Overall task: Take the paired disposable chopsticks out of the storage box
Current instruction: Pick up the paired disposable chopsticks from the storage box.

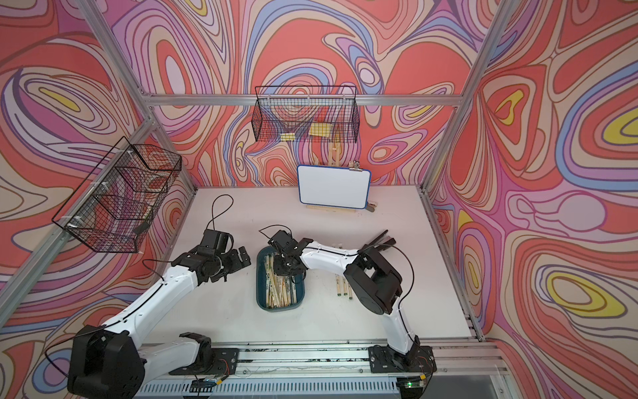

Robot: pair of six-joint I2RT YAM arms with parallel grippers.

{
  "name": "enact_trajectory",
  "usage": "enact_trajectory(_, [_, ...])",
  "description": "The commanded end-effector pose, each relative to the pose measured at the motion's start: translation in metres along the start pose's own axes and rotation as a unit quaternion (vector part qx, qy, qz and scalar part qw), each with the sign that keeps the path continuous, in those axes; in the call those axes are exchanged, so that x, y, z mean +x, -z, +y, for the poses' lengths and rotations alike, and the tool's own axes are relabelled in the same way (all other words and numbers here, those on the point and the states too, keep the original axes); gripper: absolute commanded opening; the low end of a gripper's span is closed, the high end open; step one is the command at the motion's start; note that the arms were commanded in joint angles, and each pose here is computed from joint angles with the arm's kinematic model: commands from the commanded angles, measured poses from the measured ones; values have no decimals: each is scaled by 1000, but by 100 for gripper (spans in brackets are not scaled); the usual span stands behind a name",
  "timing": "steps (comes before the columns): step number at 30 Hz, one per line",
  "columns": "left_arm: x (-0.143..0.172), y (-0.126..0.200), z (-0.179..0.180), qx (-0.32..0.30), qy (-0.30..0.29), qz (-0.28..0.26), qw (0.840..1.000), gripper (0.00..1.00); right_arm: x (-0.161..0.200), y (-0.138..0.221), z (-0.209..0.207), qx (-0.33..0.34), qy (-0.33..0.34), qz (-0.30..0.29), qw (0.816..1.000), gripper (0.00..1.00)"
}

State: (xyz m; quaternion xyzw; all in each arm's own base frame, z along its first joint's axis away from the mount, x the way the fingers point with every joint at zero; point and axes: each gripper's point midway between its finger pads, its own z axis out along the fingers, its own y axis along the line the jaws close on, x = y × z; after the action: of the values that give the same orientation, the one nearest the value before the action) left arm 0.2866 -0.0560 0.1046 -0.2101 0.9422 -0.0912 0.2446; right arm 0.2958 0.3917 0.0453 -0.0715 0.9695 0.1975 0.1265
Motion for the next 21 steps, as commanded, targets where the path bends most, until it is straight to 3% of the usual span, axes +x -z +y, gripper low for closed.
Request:
enact_trajectory(1, [1, 0, 0, 0, -5, -2, 1000, 100, 4, -8, -6, 6, -4, 8, 1000, 18])
enact_trajectory(10, [1, 0, 0, 1, -4, -1, 1000, 100, -2, 7, 1, -5, -1, -3, 1000, 3])
enact_trajectory(21, [0, 1, -1, 2, -6, -1, 1000, 100, -19, 45, 18, -30, 8, -40, 999, 0])
